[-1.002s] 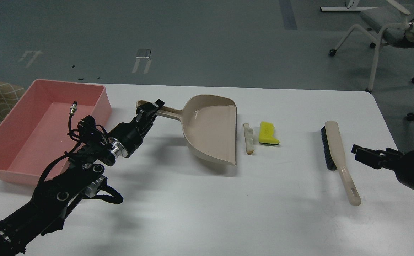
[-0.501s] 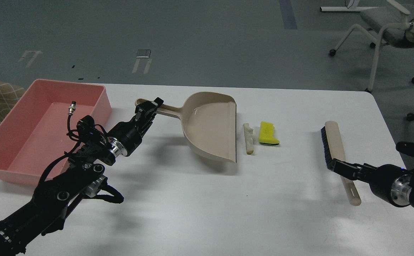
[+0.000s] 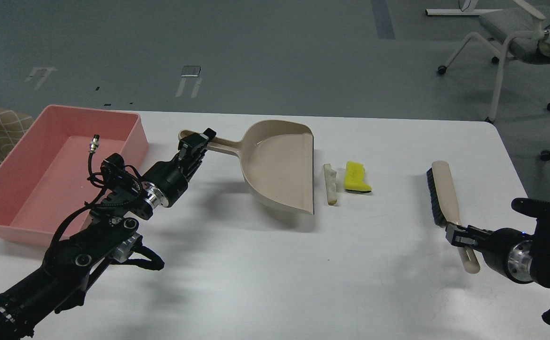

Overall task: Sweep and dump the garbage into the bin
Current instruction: 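Reach the right gripper to the wooden brush handle and grasp it, then sweep the yellow sponge and white scrap into the dustpan with the brush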

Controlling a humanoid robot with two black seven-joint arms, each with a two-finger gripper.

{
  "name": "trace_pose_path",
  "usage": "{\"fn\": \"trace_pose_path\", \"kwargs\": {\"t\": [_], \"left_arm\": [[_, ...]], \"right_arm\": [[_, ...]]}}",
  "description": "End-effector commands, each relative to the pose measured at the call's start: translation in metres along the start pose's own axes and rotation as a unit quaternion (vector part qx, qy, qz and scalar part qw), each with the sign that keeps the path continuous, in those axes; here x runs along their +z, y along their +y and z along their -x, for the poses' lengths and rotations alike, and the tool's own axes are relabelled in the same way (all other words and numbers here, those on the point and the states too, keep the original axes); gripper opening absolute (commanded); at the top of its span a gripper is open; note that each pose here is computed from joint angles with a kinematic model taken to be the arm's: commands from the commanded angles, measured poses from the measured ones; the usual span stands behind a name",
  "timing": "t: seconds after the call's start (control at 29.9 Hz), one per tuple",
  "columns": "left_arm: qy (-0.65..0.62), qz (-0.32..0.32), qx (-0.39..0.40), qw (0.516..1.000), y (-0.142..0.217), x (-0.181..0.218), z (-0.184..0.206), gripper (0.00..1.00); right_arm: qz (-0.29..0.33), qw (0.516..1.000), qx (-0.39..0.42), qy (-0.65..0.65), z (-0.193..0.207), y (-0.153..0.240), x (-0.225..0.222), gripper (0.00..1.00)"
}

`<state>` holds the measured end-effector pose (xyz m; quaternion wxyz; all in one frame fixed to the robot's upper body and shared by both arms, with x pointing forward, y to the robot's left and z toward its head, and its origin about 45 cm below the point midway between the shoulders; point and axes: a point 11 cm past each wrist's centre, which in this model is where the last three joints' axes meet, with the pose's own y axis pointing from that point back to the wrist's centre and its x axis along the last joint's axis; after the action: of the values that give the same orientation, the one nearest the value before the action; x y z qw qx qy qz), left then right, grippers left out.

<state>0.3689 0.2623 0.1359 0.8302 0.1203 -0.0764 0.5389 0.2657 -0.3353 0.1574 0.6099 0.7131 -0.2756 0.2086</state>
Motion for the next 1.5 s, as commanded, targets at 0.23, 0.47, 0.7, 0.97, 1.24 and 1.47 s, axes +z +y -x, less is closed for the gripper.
{"fn": "trace_pose_path", "kwargs": {"t": [0.23, 0.47, 0.7, 0.97, 1.24, 1.47], "left_arm": [[0.003, -0.006, 0.000, 1.000, 0.003, -0.005, 0.002, 0.00], [-0.001, -0.013, 0.004, 1.000, 0.006, -0.010, 0.004, 0.00], [-0.003, -0.025, 0.008, 1.000, 0.008, -0.019, 0.004, 0.00], [0.003, -0.024, 0.005, 1.000, 0.005, -0.019, 0.011, 0.00], [0.001, -0.022, -0.002, 1.000, 0.006, -0.020, 0.015, 0.00], [0.004, -0.020, 0.000, 1.000, 0.005, -0.019, 0.015, 0.00]], "right_arm": [[-0.009, 1.000, -0.004, -0.003, 0.003, -0.001, -0.004, 0.00], [-0.037, 0.999, 0.006, -0.013, -0.003, -0.006, -0.024, 0.00], [-0.081, 0.997, -0.008, 0.011, 0.001, -0.017, -0.064, 0.00], [-0.120, 0.992, -0.019, 0.021, 0.003, -0.034, -0.106, 0.00], [-0.165, 0.984, -0.023, 0.062, -0.005, -0.048, -0.162, 0.00], [-0.207, 0.975, -0.025, 0.072, -0.006, -0.053, -0.213, 0.00]]}}
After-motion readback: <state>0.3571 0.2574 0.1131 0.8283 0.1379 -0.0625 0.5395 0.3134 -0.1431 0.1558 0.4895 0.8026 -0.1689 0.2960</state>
